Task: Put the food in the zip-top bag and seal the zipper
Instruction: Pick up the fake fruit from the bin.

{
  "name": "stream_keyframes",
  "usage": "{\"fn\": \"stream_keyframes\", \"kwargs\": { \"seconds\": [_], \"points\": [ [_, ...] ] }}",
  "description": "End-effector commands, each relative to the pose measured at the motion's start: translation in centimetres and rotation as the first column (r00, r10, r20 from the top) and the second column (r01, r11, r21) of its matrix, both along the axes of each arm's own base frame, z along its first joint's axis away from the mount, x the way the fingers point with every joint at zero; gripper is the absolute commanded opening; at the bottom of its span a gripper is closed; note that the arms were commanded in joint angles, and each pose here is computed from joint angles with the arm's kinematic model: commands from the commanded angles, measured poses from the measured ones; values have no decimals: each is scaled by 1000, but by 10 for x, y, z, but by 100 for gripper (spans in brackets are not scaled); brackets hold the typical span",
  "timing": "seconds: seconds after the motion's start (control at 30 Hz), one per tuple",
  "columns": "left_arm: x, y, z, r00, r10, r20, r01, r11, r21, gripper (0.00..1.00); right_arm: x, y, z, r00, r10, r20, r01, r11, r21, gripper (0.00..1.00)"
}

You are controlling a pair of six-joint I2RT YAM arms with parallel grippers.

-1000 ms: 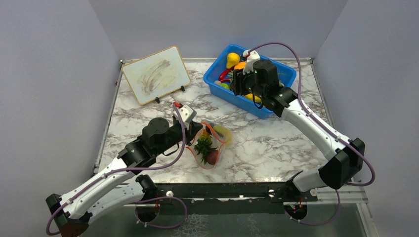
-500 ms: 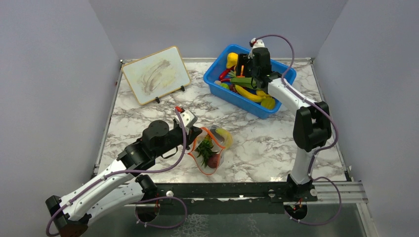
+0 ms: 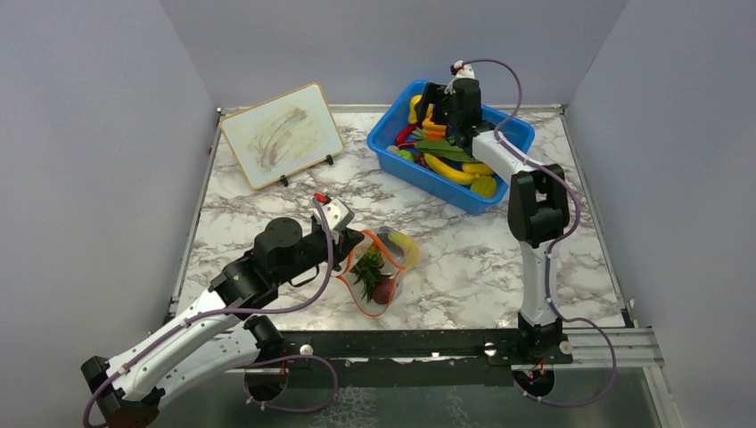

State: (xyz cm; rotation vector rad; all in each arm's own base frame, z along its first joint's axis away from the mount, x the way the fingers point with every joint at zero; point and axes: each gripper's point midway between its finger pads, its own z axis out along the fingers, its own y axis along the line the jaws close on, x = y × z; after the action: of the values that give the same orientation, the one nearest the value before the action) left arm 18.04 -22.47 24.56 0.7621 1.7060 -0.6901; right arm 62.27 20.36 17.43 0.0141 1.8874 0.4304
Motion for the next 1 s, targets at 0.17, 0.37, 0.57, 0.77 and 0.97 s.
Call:
{"fn": "stream_keyframes", "kwargs": {
  "seconds": [0.17, 0.37, 0.57, 0.77, 0.97],
  "points": [
    [-1, 0, 7, 1000, -17, 19, 17, 999, -34, 0, 42, 3, -13, 999, 0, 41, -2, 999, 43, 84],
    [0, 1, 8, 1000, -13, 18, 14, 999, -42, 0, 50, 14, -34, 998, 50, 24, -51, 995, 80, 84],
    [0, 2, 7, 1000, -14, 16, 14, 999, -43, 0, 58, 26, -50, 993, 108, 47, -112, 988, 106, 83],
    [1, 1, 7, 1000, -16, 11, 16, 999, -43, 0, 65, 24, -55, 995, 83, 63, -90, 990, 110, 79],
    [3, 1, 6, 1000, -12, 8, 12, 999, -42, 0, 65, 23, -51, 993, 91, 80, -98, 991, 96, 61]
  ]
}}
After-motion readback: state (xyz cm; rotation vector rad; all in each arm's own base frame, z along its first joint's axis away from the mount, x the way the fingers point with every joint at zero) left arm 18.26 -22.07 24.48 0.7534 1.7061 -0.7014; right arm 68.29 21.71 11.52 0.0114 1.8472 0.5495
